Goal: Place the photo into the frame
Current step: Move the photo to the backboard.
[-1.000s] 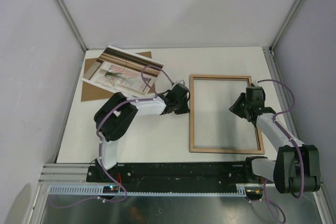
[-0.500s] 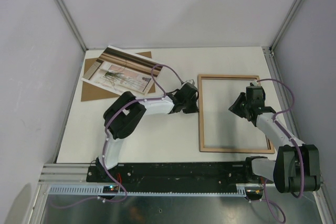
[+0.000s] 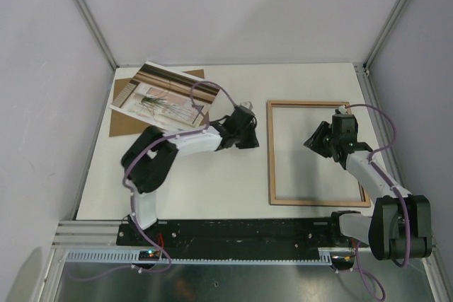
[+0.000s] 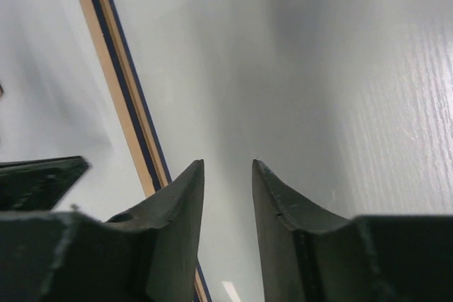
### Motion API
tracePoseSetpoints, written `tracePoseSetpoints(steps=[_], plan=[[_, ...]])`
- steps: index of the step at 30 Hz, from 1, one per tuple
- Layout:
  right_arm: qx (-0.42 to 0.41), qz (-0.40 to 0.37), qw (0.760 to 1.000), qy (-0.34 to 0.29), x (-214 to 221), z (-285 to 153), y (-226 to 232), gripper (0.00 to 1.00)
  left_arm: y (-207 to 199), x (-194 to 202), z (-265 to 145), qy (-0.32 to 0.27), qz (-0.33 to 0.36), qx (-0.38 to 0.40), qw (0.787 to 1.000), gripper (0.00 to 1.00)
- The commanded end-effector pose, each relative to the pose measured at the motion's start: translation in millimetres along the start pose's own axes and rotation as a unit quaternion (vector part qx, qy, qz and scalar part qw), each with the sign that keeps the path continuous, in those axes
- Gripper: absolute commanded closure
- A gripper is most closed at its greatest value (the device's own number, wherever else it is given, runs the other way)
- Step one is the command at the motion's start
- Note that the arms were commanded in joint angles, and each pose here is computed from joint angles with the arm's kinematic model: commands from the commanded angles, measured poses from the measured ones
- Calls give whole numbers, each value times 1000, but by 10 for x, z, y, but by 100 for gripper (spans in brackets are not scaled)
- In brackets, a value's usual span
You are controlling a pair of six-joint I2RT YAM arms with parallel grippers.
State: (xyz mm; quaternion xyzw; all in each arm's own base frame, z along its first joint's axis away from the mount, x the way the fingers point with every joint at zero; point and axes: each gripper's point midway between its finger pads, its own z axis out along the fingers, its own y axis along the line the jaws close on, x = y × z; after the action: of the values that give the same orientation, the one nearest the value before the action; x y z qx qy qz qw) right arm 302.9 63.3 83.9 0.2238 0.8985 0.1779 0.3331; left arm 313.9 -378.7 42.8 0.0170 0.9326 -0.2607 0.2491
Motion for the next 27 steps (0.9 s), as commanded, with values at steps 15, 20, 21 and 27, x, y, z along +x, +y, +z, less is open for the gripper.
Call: tracePoseSetpoints(steps=[15,20,21,27], plan=[[-119,-86,989,34,223,77,1067,48,1932,-651,-1341,-135,-153,-217,955,32],[-125,-103,985,53,380,121,1172,47,2009,-633,-1411,-172,-247,-180,937,31],[-126,-105,985,57,404,128,1177,47,2020,-594,-1397,-171,-263,-168,935,31],[-126,-113,983,67,473,131,1174,47,2026,-627,-1297,-191,-327,-84,922,31]])
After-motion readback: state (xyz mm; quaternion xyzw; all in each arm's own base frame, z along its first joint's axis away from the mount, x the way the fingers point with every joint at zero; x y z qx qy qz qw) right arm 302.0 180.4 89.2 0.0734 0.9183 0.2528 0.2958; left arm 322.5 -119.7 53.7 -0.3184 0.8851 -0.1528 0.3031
